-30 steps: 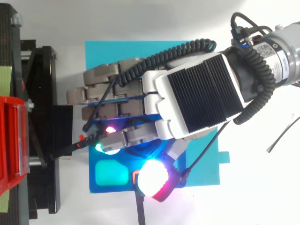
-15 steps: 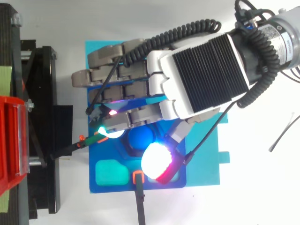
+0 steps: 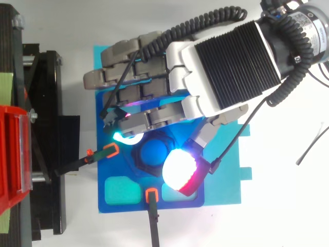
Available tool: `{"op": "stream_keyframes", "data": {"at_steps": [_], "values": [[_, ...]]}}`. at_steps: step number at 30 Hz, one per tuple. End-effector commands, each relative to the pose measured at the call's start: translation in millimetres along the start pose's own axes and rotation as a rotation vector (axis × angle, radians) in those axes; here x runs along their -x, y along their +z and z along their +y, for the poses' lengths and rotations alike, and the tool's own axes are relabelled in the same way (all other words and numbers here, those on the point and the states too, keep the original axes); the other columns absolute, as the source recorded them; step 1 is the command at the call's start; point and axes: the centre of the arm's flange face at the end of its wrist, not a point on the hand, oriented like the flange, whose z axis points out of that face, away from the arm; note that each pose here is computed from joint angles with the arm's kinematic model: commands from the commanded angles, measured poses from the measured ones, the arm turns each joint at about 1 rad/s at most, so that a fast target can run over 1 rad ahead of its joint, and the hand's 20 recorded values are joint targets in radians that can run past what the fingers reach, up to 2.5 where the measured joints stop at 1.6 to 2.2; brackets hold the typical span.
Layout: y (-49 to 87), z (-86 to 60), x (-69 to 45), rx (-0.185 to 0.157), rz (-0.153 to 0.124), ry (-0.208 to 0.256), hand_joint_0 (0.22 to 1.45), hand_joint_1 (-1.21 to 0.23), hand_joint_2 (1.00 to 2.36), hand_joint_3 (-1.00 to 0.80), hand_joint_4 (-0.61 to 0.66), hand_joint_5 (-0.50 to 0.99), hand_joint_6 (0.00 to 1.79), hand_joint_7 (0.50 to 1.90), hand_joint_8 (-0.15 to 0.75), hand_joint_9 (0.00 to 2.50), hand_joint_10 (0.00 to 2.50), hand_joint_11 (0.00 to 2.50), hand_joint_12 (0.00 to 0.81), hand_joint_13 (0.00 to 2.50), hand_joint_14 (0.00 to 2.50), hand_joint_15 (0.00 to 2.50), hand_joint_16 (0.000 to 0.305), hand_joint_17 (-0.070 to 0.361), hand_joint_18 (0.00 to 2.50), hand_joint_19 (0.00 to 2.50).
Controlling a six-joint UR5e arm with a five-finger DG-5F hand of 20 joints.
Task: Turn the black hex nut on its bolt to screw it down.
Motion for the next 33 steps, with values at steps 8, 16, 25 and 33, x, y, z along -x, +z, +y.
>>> {"op": "stream_keyframes", "data": {"at_steps": [8,16,25,33], "values": [[27.1,10.6,23.9,0.015,-0.041,0.025,0.49,-0.15,1.00,-0.50,0.19,-0.01,0.51,1.15,0.289,0.84,0.00,0.09,0.341,0.52,0.00,0.00,0.054,0.122,0.37,0.51],[30.4,14.2,23.2,0.021,-0.044,0.023,0.48,-0.15,1.00,-0.50,0.22,-0.02,0.51,1.11,0.290,0.85,0.00,0.09,0.341,0.52,0.00,0.00,0.054,0.122,0.37,0.51],[40.9,32.7,16.4,0.005,-0.012,0.024,0.48,-0.15,1.00,-0.50,0.25,-0.03,0.51,1.06,0.288,0.85,0.00,0.08,0.345,0.52,0.00,0.00,0.054,0.122,0.38,0.51],[48.8,47.3,10.4,-0.002,0.010,0.035,0.49,-0.15,1.00,-0.50,0.21,-0.02,0.51,0.99,0.266,0.85,0.00,0.03,0.337,0.52,0.00,0.00,0.053,0.120,0.37,0.51]]}}
